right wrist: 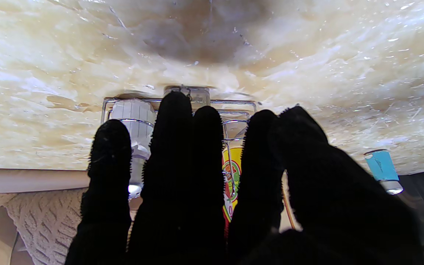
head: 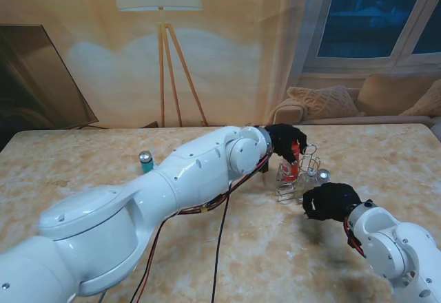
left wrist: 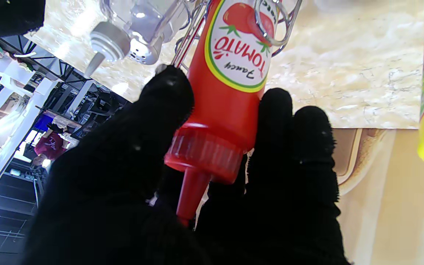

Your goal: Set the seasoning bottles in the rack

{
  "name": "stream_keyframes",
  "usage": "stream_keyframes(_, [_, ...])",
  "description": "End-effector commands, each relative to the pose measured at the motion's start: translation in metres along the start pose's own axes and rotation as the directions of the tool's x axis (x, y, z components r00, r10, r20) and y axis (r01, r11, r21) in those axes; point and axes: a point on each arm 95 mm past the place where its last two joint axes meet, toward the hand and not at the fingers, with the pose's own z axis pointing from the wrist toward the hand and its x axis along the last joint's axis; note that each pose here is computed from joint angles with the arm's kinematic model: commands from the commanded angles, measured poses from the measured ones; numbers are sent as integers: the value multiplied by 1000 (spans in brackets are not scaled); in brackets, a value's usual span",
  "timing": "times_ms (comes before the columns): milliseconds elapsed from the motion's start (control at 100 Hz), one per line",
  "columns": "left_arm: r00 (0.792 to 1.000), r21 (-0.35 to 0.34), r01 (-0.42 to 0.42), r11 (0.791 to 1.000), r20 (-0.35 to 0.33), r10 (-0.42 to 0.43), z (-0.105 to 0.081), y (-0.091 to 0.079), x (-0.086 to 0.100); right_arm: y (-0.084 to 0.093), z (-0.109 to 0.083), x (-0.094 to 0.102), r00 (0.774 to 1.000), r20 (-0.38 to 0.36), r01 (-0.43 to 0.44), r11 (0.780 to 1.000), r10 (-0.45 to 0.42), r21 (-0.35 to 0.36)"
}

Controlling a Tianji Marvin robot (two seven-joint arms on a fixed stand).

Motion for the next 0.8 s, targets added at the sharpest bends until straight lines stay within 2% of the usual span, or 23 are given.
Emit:
stream_keyframes(0, [1000, -23, 3, 1000, -7, -3, 3, 8, 7, -6, 0, 3, 1000, -5, -2, 1000, 2, 23])
stream_keyframes(410, [1000, -52, -6, 999, -2, 6, 5, 22, 2, -6, 0, 3, 1000, -8, 0, 1000, 0, 21])
stream_keyframes(790, [997, -60, -72, 996, -29, 70, 7, 22, -1, -6, 0, 3, 1000, -4, 3, 1000, -3, 20])
